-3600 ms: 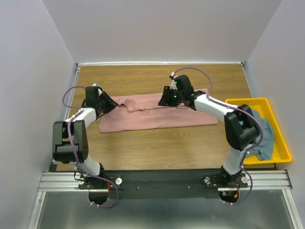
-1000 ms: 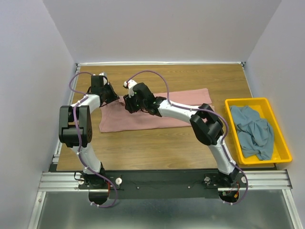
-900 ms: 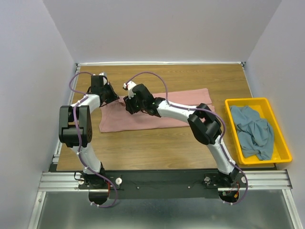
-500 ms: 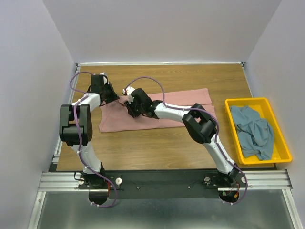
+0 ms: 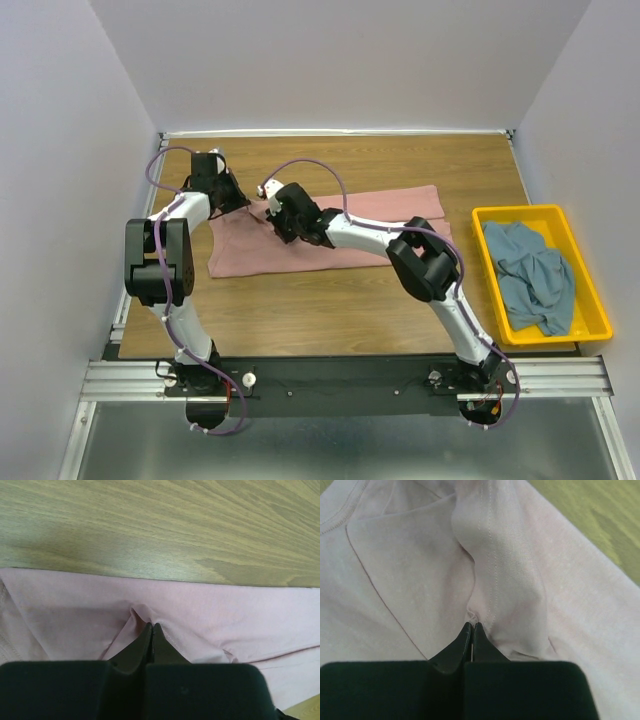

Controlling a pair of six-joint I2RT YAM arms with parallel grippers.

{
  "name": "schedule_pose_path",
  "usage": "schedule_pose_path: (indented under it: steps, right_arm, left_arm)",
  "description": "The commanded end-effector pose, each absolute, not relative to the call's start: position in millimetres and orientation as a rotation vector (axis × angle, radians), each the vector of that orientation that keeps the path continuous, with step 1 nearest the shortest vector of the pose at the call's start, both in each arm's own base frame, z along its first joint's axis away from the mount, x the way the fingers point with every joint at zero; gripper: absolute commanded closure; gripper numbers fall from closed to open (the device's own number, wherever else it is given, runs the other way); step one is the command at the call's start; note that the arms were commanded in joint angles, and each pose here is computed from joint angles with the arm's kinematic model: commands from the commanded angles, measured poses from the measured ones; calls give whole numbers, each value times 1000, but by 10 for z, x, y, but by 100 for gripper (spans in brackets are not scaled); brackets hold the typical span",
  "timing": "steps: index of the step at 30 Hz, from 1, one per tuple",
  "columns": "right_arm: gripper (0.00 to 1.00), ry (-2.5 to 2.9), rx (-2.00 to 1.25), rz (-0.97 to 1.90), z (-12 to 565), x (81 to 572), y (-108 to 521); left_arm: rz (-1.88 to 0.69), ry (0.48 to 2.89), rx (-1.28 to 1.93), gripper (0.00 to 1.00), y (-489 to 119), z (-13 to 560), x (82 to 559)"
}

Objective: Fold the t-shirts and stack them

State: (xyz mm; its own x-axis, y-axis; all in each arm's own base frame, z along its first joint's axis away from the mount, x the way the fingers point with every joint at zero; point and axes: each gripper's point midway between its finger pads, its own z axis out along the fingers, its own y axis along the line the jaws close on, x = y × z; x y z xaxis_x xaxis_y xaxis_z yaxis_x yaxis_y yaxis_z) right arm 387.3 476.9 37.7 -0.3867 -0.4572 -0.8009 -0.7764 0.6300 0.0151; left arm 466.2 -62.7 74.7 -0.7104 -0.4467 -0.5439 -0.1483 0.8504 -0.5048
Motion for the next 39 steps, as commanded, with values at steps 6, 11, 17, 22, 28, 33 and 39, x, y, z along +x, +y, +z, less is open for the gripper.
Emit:
schedule_pose_path:
  steps: [6, 11, 17, 22, 28, 33, 39]
  right_arm:
    - [99, 1925, -984, 352, 1046, 3949, 4522]
    - [99, 1916, -1000, 333, 1127, 3935, 4416]
    - [99, 1931, -1045, 352, 1104, 3806, 4336]
    - [99, 1955, -1074, 370, 1042, 3693, 4272]
    - [99, 1967, -1091, 399, 1072, 3596, 4235]
    - [99, 1985, -1132, 484, 1062, 3435, 4265]
    - [98, 2051, -1168, 578, 862, 3230, 4272]
  left_arm:
    - [-539, 2319, -412, 100, -610, 978, 4715]
    - [-528, 2329, -411, 100, -598, 1024, 4702]
    - [-537, 2368, -396, 100, -620, 1043, 4612]
    - [-523, 2409, -385, 100, -611, 1053, 4459]
    - [-490, 2463, -357, 100, -582, 1055, 4274]
    - [-467, 2494, -338, 100, -558, 1034, 4132]
    - [-457, 2569, -336, 100, -555, 761, 3886]
